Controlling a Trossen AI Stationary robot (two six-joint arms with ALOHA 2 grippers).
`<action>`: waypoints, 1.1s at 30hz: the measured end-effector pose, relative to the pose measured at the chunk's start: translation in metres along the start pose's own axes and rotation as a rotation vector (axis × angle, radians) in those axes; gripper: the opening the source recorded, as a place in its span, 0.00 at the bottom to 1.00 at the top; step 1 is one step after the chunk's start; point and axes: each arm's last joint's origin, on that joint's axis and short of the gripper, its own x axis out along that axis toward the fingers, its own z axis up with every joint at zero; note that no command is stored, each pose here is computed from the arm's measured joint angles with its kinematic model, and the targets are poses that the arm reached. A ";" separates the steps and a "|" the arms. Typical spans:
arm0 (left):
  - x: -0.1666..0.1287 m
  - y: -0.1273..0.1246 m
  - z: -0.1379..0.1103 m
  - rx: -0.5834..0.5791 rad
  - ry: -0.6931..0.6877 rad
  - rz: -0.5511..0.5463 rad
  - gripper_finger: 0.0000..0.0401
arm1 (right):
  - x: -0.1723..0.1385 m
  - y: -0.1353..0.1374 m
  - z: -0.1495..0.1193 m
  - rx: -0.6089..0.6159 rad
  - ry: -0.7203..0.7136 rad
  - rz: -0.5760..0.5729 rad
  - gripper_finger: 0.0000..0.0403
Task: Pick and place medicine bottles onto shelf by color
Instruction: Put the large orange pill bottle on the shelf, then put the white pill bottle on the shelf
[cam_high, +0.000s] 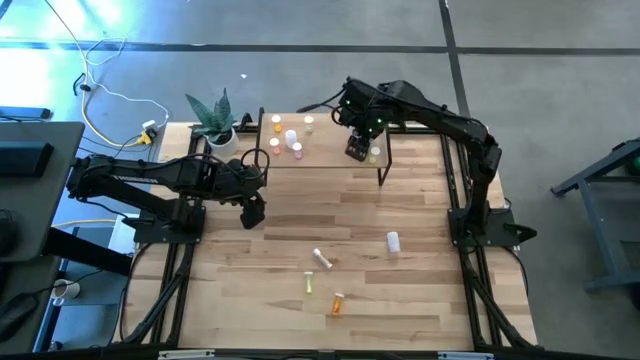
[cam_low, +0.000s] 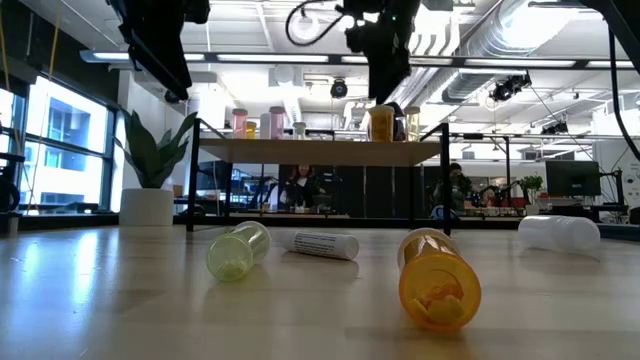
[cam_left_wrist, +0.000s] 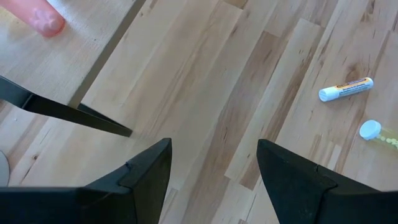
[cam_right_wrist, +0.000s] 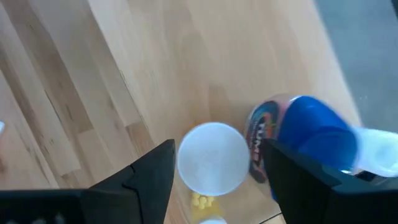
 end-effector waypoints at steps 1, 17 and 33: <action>0.000 0.000 0.000 0.000 0.000 0.000 0.57 | -0.005 0.000 0.001 0.006 -0.012 -0.001 0.57; 0.000 0.000 0.000 -0.001 0.000 0.000 0.57 | -0.069 0.009 -0.004 0.039 -0.116 0.078 0.57; 0.000 -0.002 0.005 -0.015 -0.046 -0.022 0.57 | -0.106 0.051 -0.104 0.452 -0.216 0.052 0.57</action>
